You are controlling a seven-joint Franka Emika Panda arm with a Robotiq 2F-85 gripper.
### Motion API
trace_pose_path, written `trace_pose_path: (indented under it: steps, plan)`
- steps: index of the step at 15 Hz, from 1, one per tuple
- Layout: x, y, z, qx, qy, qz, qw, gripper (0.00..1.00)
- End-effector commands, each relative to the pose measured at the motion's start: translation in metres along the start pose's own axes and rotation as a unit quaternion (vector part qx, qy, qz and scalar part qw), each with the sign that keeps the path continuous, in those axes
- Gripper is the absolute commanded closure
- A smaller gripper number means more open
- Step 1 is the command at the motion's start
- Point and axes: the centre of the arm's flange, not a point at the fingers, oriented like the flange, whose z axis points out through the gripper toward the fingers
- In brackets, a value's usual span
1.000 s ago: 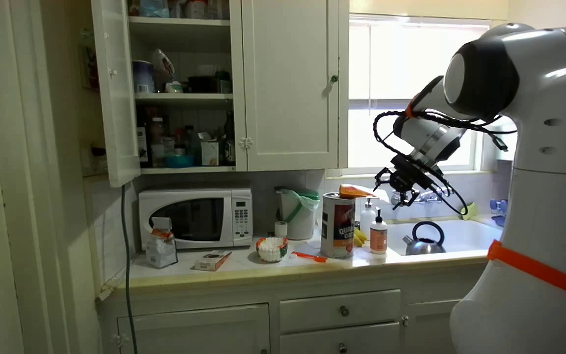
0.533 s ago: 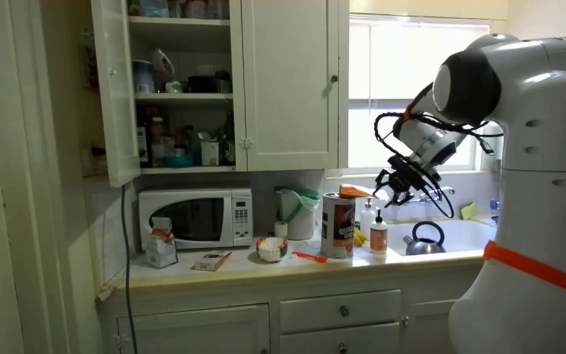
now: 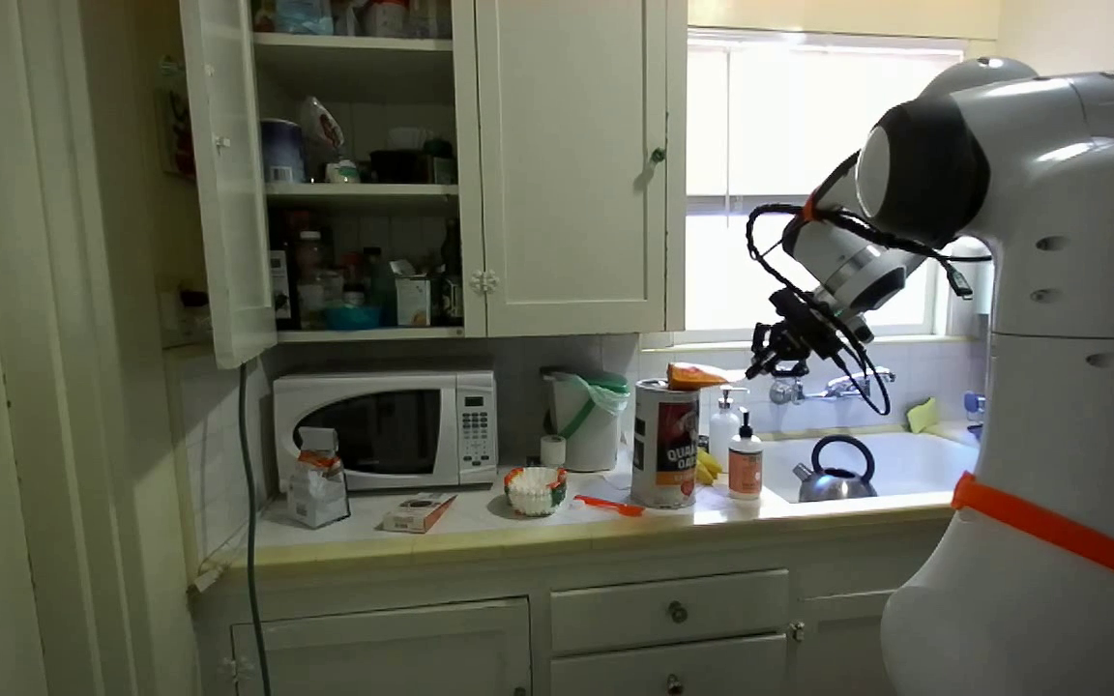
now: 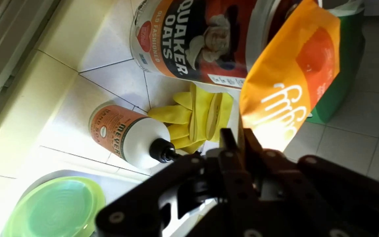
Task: Place the orange packet upright.
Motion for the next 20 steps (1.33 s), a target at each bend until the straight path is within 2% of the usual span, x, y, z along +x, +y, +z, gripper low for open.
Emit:
trace_pose_path:
  steps: [1, 5, 8, 13, 20]
  plan:
    - [-0.01, -0.022, -0.022, 0.022, 0.029, -0.02, 0.9991, 1.0]
    - [-0.027, -0.066, -0.046, 0.046, 0.066, -0.066, 0.9945, 0.99]
    - [-0.045, -0.099, -0.054, 0.059, 0.078, -0.108, 0.9894, 0.99]
    - [-0.078, -0.138, -0.036, 0.06, 0.085, -0.161, 0.9814, 0.99]
    - [-0.108, -0.164, -0.016, 0.042, 0.129, -0.215, 0.9671, 0.99]
